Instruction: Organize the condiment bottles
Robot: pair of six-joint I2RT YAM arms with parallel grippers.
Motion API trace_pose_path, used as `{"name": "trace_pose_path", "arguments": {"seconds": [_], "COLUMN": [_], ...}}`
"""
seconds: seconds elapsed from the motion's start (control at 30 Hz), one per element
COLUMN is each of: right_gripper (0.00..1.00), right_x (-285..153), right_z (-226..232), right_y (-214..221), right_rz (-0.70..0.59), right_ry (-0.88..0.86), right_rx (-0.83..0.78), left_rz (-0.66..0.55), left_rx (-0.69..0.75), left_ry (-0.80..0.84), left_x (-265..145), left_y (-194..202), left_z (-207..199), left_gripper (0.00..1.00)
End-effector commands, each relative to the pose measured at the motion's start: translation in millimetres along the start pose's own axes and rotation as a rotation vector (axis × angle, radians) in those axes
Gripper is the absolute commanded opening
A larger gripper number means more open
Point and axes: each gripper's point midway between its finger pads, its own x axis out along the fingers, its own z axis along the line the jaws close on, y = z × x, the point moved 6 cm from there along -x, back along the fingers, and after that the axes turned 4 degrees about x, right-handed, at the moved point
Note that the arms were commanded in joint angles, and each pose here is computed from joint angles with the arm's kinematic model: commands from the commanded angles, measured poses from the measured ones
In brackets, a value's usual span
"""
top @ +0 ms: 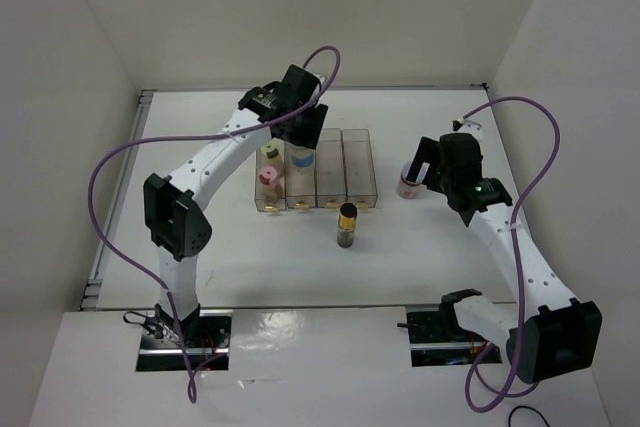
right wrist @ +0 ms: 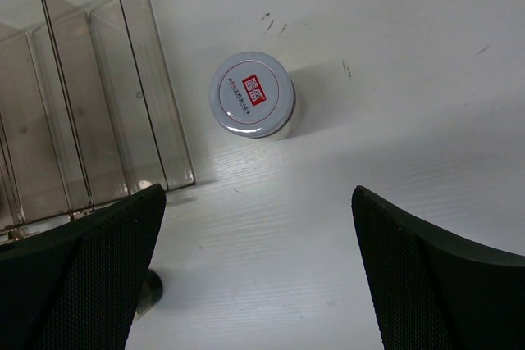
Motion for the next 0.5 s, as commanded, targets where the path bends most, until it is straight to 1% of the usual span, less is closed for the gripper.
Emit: {"name": "trace_pose_path", "arguments": {"seconds": [0.0, 0.07, 0.1, 0.17, 0.27, 0.3, 0.47], "right_gripper": [0.98, 0.98, 0.98, 0.98, 0.98, 0.98, 0.98], "right_x": [2.9, 2.9, 2.9, 2.9, 2.9, 2.9, 5.1], "right_z": [3.2, 3.2, 3.2, 3.2, 3.2, 3.2, 3.1], "right_y": [-6.1, -6.1, -6.1, -6.1, -6.1, -6.1, -4.8], "right_rz": [-0.032, -0.032, -0.032, -0.032, -0.032, -0.032, -0.024], "right_ry": [-0.013, -0.013, -0.013, -0.013, -0.013, -0.013, -0.008], "right_rx": [0.014, 0.014, 0.014, 0.014, 0.014, 0.014, 0.012], "left_rz": [-0.115, -0.126, -0.105, -0.105, -0.070, -0.082, -0.061], "left_rx": [0.008, 0.007, 0.003, 0.003, 0.002, 0.000, -0.004], "left_ry": [0.050, 0.051, 0.042, 0.042, 0.041, 0.042, 0.034], "left_x": [-8.0, -7.8, 0.2, 0.3, 10.0, 10.3, 15.3], "left_y": [-24.1, -26.1, -22.2, -22.2, -14.2, -16.4, -10.7], "left_z": [-7.4, -7.7, -4.2, -4.2, -1.4, -1.7, 2.6], "left_gripper": [0.55, 0.55, 0.55, 0.55, 0.55, 0.55, 0.55]}}
